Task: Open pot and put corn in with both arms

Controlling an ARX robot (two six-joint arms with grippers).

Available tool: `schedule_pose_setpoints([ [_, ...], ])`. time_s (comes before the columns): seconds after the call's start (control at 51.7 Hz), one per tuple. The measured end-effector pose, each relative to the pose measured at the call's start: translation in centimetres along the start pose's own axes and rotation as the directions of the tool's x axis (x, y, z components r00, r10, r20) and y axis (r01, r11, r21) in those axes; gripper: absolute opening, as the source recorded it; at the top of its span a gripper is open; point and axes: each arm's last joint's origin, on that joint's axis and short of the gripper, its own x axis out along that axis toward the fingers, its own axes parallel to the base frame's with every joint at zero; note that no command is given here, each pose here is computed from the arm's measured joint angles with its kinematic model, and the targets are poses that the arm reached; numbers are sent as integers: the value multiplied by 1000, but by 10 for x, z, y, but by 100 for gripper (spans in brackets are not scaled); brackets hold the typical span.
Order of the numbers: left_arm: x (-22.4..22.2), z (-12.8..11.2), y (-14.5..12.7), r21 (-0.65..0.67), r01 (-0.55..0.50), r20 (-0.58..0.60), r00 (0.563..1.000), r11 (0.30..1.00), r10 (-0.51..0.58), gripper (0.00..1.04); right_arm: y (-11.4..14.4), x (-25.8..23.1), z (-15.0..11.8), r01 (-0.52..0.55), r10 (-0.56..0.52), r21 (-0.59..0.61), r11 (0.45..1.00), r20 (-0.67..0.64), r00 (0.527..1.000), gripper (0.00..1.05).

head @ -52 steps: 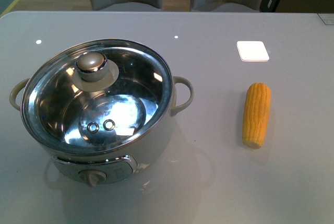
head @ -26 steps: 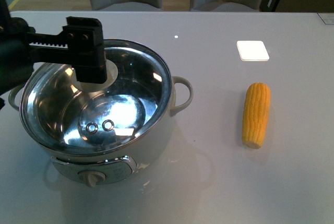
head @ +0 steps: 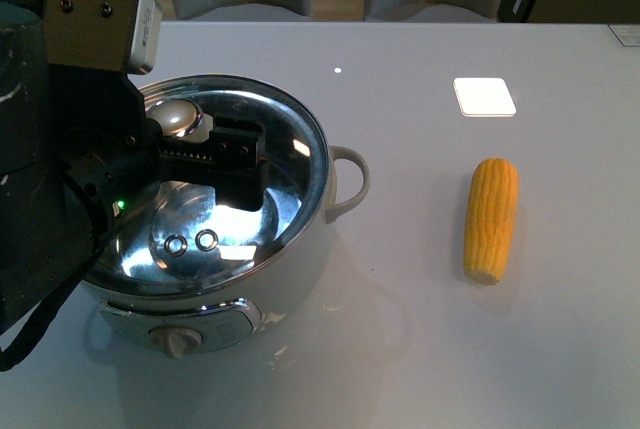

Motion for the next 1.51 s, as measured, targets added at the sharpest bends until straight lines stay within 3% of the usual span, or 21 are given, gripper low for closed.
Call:
schedule_pose_setpoints([
  [0.31,5,-7,-3,-25,-14,-13,1000,1000,14,96,0,0,0,0,0,0,1000,0,1000,96],
  [0.542,8,-7,-6,-51,-39,-3,999,998,38,58,0,0,0,0,0,0,1000,0,1000,96],
  [0.658,8,-7,-6,-58,-52,-2,999,997,52,46,0,0,0,0,0,0,1000,0,1000,96],
  [1.161,6,4,-7,-41,-75,-24,997,996,74,45,0,0,0,0,0,0,1000,0,1000,96],
  [1.509,-9,41,5,-70,-103,27,994,992,105,45,0,0,0,0,0,0,1000,0,1000,96],
])
